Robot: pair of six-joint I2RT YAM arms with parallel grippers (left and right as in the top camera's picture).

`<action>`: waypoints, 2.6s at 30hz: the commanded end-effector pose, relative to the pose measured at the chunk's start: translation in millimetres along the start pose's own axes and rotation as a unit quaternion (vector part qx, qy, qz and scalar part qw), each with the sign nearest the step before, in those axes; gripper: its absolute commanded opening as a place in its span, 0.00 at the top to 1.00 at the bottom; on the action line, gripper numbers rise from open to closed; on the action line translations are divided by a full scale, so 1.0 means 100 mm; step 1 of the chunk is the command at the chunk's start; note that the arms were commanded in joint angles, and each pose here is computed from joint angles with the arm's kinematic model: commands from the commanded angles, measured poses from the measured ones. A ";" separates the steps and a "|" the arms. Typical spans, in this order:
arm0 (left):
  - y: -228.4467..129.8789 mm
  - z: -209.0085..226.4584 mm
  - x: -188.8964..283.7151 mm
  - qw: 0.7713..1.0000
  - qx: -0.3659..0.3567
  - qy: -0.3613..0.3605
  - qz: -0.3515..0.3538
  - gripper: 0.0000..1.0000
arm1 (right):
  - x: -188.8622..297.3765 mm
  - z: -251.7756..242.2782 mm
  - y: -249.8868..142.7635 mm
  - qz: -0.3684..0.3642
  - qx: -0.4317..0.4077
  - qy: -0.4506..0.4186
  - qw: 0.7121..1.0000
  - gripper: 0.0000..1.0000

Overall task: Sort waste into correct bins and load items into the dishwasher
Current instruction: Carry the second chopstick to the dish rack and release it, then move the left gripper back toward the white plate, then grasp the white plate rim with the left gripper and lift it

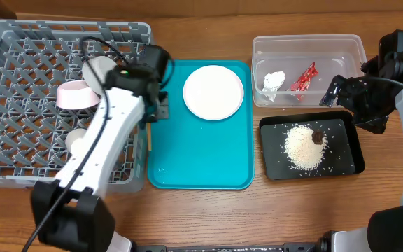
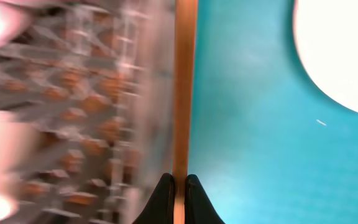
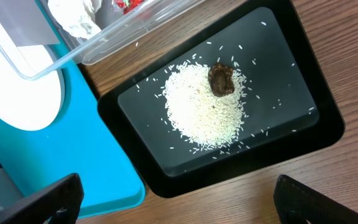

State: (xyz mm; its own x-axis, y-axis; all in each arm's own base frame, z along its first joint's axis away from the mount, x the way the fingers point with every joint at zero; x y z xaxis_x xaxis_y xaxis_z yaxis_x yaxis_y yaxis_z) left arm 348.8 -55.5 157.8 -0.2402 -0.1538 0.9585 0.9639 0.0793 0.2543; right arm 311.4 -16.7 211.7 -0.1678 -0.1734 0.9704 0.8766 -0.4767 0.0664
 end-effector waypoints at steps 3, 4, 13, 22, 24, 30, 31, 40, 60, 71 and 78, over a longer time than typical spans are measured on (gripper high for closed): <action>0.12 0.39 -0.01 0.999 -0.014 0.049 -0.011 0.96 | 0.06 0.00 0.00 -0.010 0.002 0.002 1.000 0.00; 0.13 0.42 -0.03 0.999 -0.009 0.050 -0.010 0.96 | 0.06 0.00 0.00 -0.011 0.003 0.002 1.000 0.00; 0.13 0.43 -0.31 0.997 -0.042 0.059 0.023 0.96 | 0.06 0.00 0.00 -0.010 0.003 0.002 1.000 0.00; 0.09 0.41 -0.43 0.996 -0.047 0.062 0.045 0.57 | 0.06 0.00 0.00 -0.010 0.003 0.002 1.000 0.00; 0.09 0.38 -0.43 0.996 -0.047 0.052 0.046 0.52 | 0.06 0.00 0.00 -0.010 0.003 0.002 1.000 0.00; 0.04 0.04 -0.41 0.995 -0.072 -0.037 0.054 0.43 | 0.06 0.00 0.00 -0.011 0.003 0.002 1.000 0.00; 0.05 -0.03 -0.40 0.995 -0.076 -0.049 0.051 0.42 | 0.06 0.00 0.00 -0.011 0.003 0.002 1.000 0.00; 0.28 -0.92 -0.24 0.964 -0.223 -0.130 -0.059 0.32 | 0.06 0.00 0.00 -0.011 0.003 0.002 1.000 0.00; -0.08 -1.96 -1.03 0.910 -0.383 -0.152 -0.039 0.20 | 0.06 0.00 0.00 -0.010 0.002 0.002 1.000 0.00; -0.40 -1.79 -1.16 0.909 -0.392 -0.136 0.042 0.71 | 0.06 0.00 0.01 -0.013 0.003 0.003 1.000 0.00; -0.38 -1.82 -1.14 0.910 -0.390 -0.138 0.036 0.95 | 0.06 0.00 0.01 -0.013 0.003 0.003 1.000 0.00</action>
State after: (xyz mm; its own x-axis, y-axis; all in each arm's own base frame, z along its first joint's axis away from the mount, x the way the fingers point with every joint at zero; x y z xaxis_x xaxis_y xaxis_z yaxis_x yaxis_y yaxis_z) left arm 365.0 -217.9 20.4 -0.1146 0.0812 0.9901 0.7361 -0.6624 0.1395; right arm 312.1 -16.9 211.8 -0.1705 -0.1733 0.9700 0.8762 -0.4769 0.0688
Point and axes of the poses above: each gripper's point midway between its finger pads, its own x axis back along the fingers, its own z axis along the line the jaws close on, y = z × x, the point moved 1 cm from there along x, back along the fingers, and after that the axes turned 1 degree about -x, right-handed, at the moved point
